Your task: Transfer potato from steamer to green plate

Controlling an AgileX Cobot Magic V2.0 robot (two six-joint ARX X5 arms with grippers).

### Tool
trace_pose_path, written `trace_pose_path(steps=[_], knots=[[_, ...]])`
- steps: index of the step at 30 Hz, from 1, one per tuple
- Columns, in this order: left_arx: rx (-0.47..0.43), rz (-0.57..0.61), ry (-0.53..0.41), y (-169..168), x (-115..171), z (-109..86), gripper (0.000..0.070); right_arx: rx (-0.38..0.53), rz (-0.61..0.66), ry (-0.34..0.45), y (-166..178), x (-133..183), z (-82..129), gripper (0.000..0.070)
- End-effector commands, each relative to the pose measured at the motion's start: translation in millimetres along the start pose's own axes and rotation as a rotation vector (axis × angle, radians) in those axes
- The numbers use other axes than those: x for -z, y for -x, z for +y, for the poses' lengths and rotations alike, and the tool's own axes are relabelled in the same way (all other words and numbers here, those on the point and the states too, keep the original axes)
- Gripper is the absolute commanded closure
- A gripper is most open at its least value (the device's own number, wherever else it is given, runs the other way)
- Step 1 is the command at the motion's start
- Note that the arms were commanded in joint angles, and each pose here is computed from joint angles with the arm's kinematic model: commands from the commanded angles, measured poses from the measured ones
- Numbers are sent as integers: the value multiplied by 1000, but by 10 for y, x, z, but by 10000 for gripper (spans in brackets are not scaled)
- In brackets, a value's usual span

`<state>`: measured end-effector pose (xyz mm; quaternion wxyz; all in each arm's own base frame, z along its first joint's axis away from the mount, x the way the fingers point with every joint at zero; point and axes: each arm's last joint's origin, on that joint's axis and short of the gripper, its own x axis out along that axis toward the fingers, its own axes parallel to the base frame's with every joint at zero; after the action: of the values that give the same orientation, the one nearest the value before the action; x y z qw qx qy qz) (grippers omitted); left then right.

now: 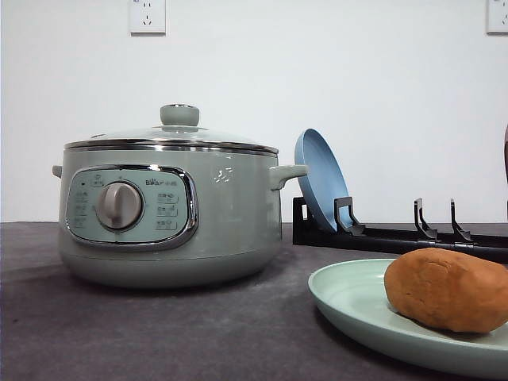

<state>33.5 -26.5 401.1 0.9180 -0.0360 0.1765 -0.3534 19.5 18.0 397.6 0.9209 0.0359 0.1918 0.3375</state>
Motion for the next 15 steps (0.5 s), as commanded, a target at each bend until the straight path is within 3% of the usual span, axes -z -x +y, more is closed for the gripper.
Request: trace_pose_path(steps=[1,8,15], knots=[[8,-11,-9,4,-28,-7,700,-7,-20,11,23,-36,11,696],[-98,-1,34,-161,16,109,700,-8,-20,11,23,-36,11,696],[-296,-158,50,-529,581,492,700,-7,-20,11,23,-36,11,696]])
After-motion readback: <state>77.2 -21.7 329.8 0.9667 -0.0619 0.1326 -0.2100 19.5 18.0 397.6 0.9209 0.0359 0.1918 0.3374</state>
